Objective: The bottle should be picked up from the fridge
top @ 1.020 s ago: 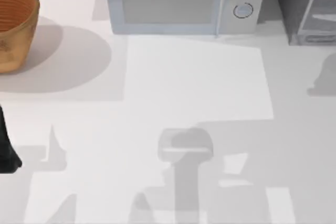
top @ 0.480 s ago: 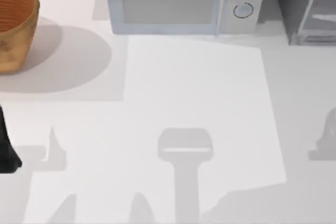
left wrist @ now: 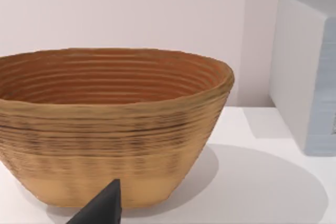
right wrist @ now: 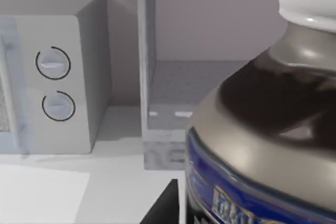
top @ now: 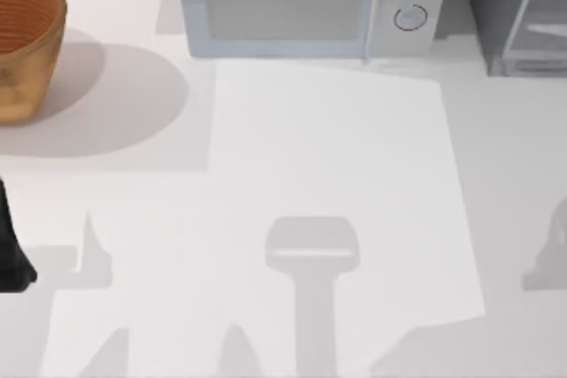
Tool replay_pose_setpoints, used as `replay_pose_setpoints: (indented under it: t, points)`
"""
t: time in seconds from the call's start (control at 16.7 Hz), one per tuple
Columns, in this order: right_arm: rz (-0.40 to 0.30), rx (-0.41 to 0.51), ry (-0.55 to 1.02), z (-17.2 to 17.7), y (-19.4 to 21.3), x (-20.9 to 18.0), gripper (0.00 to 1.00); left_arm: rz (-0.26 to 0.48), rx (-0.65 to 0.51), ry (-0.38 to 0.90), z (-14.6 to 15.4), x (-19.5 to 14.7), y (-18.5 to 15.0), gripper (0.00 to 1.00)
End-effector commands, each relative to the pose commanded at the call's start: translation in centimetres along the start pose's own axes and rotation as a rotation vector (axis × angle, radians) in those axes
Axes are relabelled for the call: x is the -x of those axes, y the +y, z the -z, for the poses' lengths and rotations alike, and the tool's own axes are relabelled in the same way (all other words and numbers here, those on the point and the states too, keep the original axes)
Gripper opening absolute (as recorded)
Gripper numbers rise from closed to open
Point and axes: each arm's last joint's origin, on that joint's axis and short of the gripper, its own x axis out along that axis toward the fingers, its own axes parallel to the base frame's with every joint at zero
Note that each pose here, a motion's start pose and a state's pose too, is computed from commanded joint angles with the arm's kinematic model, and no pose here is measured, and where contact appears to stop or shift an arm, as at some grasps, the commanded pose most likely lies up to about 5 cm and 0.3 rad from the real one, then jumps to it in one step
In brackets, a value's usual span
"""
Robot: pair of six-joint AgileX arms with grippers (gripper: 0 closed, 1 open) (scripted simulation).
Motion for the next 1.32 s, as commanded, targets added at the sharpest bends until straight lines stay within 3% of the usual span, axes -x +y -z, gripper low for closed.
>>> replay_pose_setpoints:
  t: [0.3, 0.6, 0.9, 1.32]
  points:
    - [0.002, -0.001, -0.007, -0.5, 0.1, -0.1, 0.0, 0.0, 0.0, 0.0, 0.0, 0.0, 0.0, 1.0]
    - [0.008, 0.005, -0.038, -3.4, 0.8, -1.8, 0.0, 0.0, 0.0, 0.0, 0.0, 0.0, 0.0, 1.0]
    - [0.012, 0.015, -0.003, -5.2, 2.9, -6.8, 0.0, 0.0, 0.0, 0.0, 0.0, 0.0, 0.0, 1.0]
    - [0.007, 0.023, 0.019, -3.0, 8.5, -14.5, 0.0, 0.0, 0.0, 0.0, 0.0, 0.0, 0.0, 1.0]
